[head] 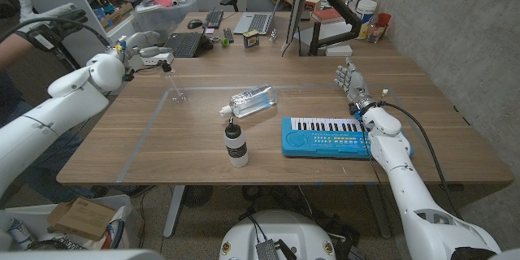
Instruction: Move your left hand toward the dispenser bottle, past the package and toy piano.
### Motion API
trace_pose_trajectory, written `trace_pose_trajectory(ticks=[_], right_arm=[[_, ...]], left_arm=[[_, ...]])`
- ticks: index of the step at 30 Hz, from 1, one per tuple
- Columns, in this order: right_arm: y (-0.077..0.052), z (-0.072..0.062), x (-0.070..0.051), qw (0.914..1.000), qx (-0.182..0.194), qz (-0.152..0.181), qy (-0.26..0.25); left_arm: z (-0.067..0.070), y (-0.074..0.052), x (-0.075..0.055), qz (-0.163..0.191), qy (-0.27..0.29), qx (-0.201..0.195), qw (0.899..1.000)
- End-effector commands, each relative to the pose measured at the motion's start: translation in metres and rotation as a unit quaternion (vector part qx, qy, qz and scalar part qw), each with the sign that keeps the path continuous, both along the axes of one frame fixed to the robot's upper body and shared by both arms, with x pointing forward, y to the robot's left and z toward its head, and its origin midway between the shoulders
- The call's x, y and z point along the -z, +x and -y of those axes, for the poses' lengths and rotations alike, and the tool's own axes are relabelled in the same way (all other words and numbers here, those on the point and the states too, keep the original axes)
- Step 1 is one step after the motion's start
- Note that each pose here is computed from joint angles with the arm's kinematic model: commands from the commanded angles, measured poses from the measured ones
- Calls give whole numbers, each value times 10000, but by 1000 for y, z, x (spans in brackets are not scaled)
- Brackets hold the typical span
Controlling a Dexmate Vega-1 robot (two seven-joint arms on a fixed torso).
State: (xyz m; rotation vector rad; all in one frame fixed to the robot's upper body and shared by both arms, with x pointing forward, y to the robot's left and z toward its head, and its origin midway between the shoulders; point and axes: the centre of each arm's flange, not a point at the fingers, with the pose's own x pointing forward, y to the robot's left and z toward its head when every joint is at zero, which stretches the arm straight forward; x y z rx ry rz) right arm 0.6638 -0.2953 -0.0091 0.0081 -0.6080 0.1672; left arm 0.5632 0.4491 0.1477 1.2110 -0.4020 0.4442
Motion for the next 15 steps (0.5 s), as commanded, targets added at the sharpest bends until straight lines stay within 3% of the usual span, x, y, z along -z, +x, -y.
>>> trace_pose_trajectory(ticks=[1,8,15], right_arm=[[0,-1,-1,10000,12,-13,-31],[-1,-2,-2,10000,26,4,-26],[-2,-2,-3,10000,17,46,-23]], left_arm=[[2,15,1,-122,78,19,9999],[4,25,3,-213,92,70,9997],[6,27,3,-208,100,79,9997]])
